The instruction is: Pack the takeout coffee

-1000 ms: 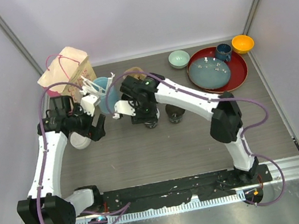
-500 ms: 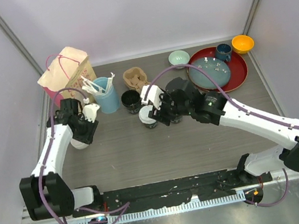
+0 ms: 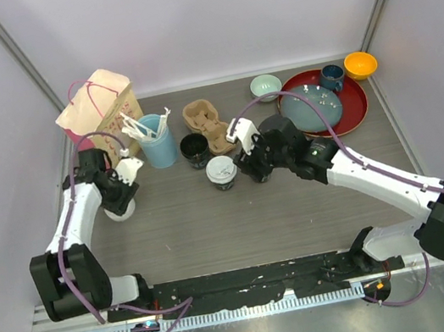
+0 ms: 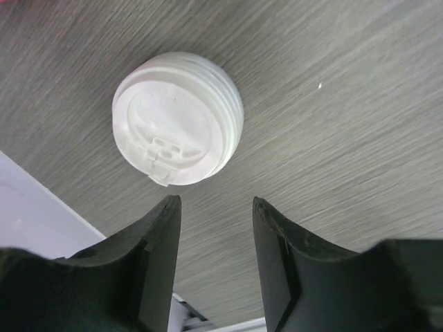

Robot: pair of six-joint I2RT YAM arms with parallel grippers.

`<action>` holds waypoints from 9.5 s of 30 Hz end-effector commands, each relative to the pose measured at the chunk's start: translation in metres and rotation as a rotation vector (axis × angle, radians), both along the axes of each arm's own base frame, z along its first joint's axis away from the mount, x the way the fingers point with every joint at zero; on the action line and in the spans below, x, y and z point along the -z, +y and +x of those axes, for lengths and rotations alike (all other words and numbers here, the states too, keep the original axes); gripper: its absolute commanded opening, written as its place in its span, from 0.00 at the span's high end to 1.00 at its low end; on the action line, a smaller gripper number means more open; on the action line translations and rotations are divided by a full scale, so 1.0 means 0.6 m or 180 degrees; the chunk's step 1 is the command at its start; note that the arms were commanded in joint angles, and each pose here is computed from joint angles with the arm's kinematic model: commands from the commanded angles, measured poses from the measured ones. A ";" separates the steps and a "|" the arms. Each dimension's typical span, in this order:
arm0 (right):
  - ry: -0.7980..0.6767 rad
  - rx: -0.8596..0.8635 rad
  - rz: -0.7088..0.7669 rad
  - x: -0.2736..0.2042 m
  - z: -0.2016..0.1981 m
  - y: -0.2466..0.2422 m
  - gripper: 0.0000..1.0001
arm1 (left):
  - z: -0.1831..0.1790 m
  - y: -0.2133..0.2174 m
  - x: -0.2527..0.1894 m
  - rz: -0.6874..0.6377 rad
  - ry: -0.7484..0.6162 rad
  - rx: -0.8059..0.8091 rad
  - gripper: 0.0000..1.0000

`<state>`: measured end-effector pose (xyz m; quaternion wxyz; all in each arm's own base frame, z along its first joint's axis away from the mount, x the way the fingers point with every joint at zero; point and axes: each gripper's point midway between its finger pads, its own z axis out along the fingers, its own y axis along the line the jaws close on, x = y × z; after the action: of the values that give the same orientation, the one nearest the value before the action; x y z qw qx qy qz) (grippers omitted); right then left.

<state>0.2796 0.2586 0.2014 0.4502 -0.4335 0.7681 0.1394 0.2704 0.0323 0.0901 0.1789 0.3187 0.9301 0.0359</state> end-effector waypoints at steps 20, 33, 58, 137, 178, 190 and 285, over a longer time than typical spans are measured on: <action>-0.0087 -0.0039 0.0094 0.018 0.016 -0.019 0.37 | 0.018 0.052 0.026 0.0062 0.0072 0.1900 0.53; -0.0041 -0.0318 0.0196 0.016 -0.001 -0.005 0.37 | -0.002 0.052 0.053 0.0022 0.0287 0.2028 0.58; -0.0023 -0.0507 0.0266 0.011 -0.018 0.003 0.37 | -0.013 0.047 0.053 -0.0016 0.0279 0.1905 1.00; 0.1120 0.1663 0.1016 0.044 0.103 -0.155 0.37 | -0.093 -0.426 -0.085 -0.0439 -0.0046 0.3039 0.52; 0.0195 0.0206 0.0866 -0.082 -0.022 -0.061 0.32 | -0.115 -0.403 0.133 -0.0492 0.0032 0.3986 0.72; 0.0010 0.0233 0.0946 -0.132 -0.040 -0.080 0.32 | -0.170 -0.426 -0.014 -0.1243 0.0130 0.3359 1.00; 0.0147 0.1300 0.0650 -0.131 -0.011 -0.103 0.99 | 0.014 -0.423 -0.323 -0.2167 -0.0917 0.0870 0.22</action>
<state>0.2661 0.2211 0.2666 0.4971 -0.2738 0.8071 0.1628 0.2527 -0.2398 0.2873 0.3422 0.3516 0.8061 -0.3308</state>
